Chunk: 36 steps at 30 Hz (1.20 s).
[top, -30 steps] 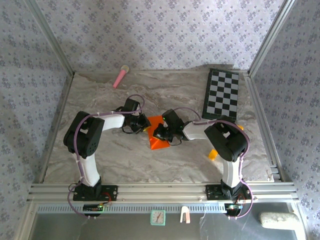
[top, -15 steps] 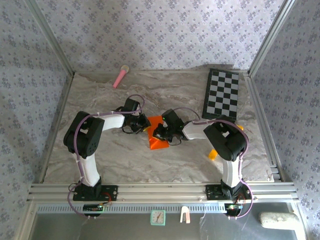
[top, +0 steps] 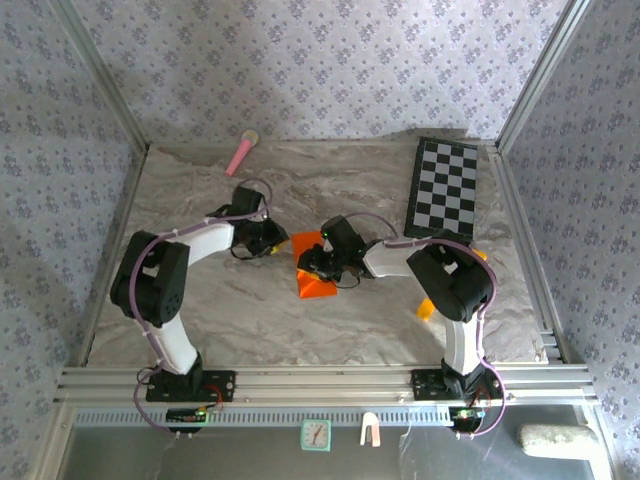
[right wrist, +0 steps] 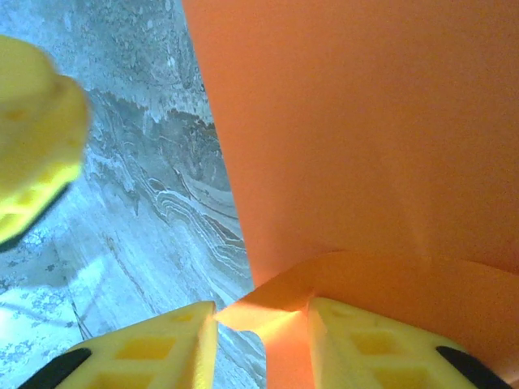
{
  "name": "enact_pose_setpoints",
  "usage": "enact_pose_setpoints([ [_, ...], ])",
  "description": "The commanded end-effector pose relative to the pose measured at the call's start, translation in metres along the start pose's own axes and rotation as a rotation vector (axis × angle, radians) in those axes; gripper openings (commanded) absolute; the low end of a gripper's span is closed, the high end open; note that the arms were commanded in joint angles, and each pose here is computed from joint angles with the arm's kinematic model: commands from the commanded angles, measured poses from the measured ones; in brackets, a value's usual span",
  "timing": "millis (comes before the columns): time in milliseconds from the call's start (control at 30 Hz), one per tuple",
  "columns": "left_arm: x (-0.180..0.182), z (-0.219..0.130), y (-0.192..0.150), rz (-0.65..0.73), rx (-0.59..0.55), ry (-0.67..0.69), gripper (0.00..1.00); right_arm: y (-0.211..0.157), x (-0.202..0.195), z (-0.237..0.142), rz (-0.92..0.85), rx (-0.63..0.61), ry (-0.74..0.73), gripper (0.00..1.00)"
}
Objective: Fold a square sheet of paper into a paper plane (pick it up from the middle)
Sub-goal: Fold the triangle a second time at the center of the table.
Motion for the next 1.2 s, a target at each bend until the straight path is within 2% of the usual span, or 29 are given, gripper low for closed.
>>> enact_pose_setpoints([
  [0,-0.003,-0.023,0.007,0.022,-0.049,0.002,0.24,-0.006,-0.029,0.004,0.032,0.017,-0.105,0.38],
  [167,-0.005,-0.028,-0.006,0.033,-0.019,-0.042,0.23,-0.005,-0.03,0.004,0.027,0.014,-0.107,0.38],
  [433,-0.012,-0.017,-0.05,0.101,0.096,-0.073,0.15,-0.006,-0.039,0.003,0.024,0.025,-0.152,0.12],
  [567,-0.014,-0.008,-0.068,0.139,0.145,-0.064,0.12,-0.008,-0.043,0.003,0.026,0.032,-0.175,0.03],
  [767,-0.013,0.007,-0.082,0.161,0.191,-0.044,0.07,-0.009,-0.045,0.005,0.033,0.041,-0.184,0.0],
  [1167,-0.007,0.021,-0.085,0.177,0.205,0.011,0.02,-0.01,-0.044,0.006,0.034,0.047,-0.175,0.0],
])
Point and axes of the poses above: each hand's point on the last joint's axis, 136 mm out from that joint toward the fingers, its own z axis out along the fingers, its own x axis along the line the jaws close on, y = z × x, the point moved 1 cm from there along -z, back along the fingers, and after that the axes turned 1 degree about z, right-handed, at the moved point
